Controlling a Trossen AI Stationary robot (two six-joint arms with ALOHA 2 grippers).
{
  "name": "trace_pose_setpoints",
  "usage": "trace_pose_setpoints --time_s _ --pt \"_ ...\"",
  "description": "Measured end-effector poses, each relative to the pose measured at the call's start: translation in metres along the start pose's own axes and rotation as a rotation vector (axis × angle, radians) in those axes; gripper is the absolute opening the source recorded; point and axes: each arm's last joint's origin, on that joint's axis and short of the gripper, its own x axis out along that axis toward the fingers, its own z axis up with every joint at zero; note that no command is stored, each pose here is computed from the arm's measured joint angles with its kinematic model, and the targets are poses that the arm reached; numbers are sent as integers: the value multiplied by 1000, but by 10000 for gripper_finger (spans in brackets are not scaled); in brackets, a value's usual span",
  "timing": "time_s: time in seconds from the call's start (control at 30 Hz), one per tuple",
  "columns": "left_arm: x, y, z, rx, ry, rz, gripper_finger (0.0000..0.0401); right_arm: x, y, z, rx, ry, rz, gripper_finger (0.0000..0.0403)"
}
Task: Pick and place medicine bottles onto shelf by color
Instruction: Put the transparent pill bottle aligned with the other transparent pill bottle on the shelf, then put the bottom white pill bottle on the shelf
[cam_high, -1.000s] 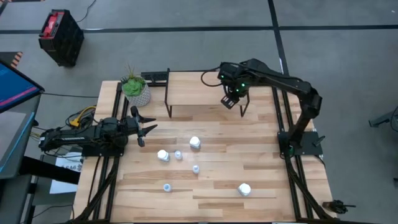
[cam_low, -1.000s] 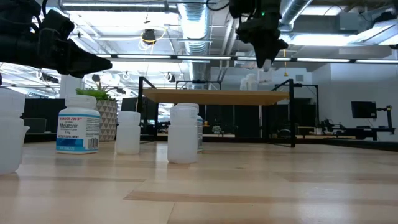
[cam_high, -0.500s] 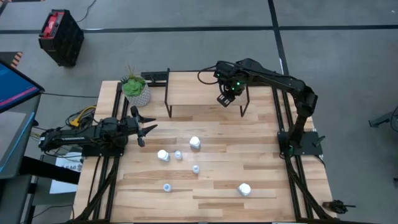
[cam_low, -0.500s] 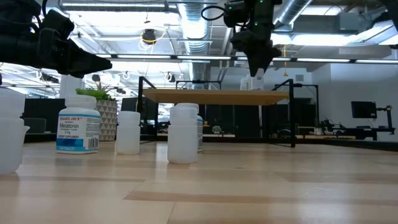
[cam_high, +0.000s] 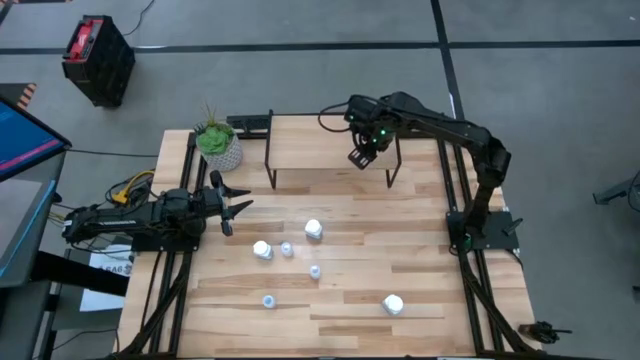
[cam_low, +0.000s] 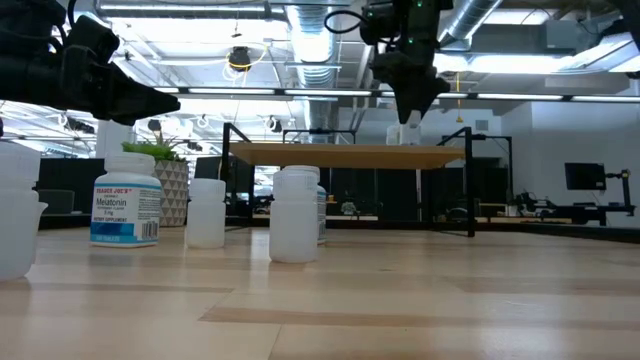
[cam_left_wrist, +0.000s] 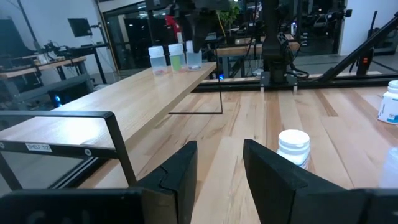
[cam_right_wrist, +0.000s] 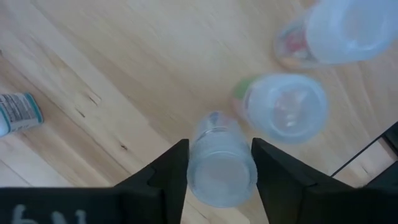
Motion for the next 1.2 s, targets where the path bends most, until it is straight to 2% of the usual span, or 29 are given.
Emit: trace_pose_setpoints --time_s 0.43,0.6,0.9,1.03,1.2 --pt "0 0 0 0 0 0 121 -3 -7 3 24 -6 -4 201" --pt "0 0 0 0 0 0 121 -24 -8 6 24 -50 8 200" --pt "0 0 0 0 0 0 121 -71 -7 -5 26 -61 22 200" --pt "0 0 0 0 0 0 121 -92 4 -20 -30 -95 121 200" --pt "0 0 0 0 0 0 121 -120 24 -54 -153 -145 195 200"
